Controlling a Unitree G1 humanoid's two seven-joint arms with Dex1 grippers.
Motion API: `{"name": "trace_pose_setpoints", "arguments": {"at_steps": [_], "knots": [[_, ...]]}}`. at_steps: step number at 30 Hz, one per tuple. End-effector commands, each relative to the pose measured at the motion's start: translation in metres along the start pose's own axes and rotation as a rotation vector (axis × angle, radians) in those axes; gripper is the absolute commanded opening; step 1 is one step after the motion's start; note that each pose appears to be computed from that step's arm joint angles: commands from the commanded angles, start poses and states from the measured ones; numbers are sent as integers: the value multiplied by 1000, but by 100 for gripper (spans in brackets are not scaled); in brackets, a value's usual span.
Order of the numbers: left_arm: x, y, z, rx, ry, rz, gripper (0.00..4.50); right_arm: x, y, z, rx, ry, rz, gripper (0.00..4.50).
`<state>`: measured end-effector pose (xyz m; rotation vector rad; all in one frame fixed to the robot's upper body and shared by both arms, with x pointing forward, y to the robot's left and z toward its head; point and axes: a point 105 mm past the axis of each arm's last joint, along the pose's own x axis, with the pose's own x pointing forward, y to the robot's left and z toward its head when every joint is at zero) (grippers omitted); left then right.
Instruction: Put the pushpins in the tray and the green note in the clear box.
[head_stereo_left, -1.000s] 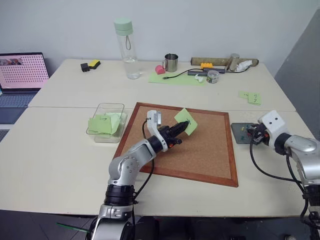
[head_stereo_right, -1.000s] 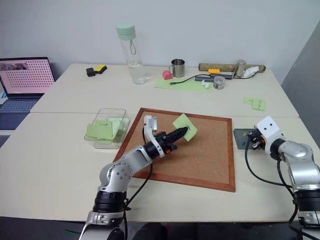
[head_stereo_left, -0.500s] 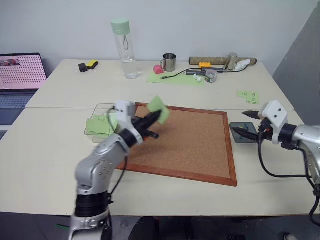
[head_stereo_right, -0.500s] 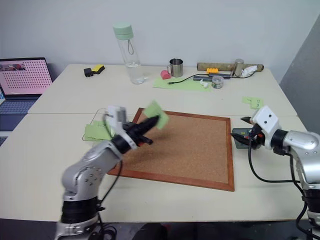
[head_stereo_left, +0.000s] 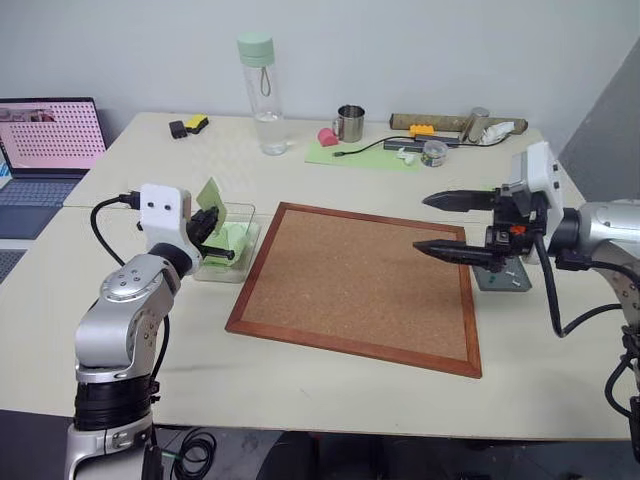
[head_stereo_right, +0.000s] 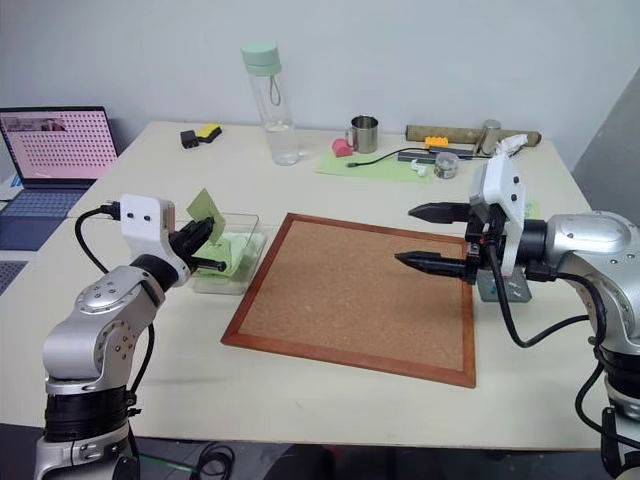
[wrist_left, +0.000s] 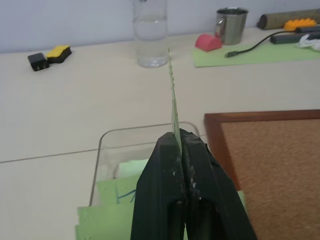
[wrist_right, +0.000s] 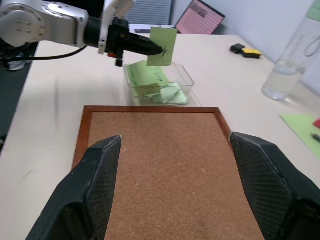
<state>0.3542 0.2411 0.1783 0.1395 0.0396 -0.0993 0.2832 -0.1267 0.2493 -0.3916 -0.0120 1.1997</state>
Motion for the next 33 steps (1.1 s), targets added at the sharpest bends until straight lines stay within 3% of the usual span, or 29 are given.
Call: {"name": "trace_pose_setpoints", "arguments": {"at_steps": [1,9,15,18,21,27,33], "knots": [[0,9,14,64,-48,50,54,0,2,12,-42,-23,5,364],[-6,4,30,67,-103,-18,199,-6,1,6,-42,-2,-16,364],[-28,29,45,174,-49,-108,311,-23,-7,-9,-46,51,-99,364],[-52,36,38,337,60,-269,311,-39,-9,-21,-48,86,-144,364],[-71,64,38,420,128,-282,311,-56,-12,-35,-38,146,-185,364],[-104,114,9,448,304,-293,311,-107,-19,-68,-16,336,-271,364],[-113,126,-5,417,323,-300,311,-133,-25,-79,-8,396,-330,364]]}}
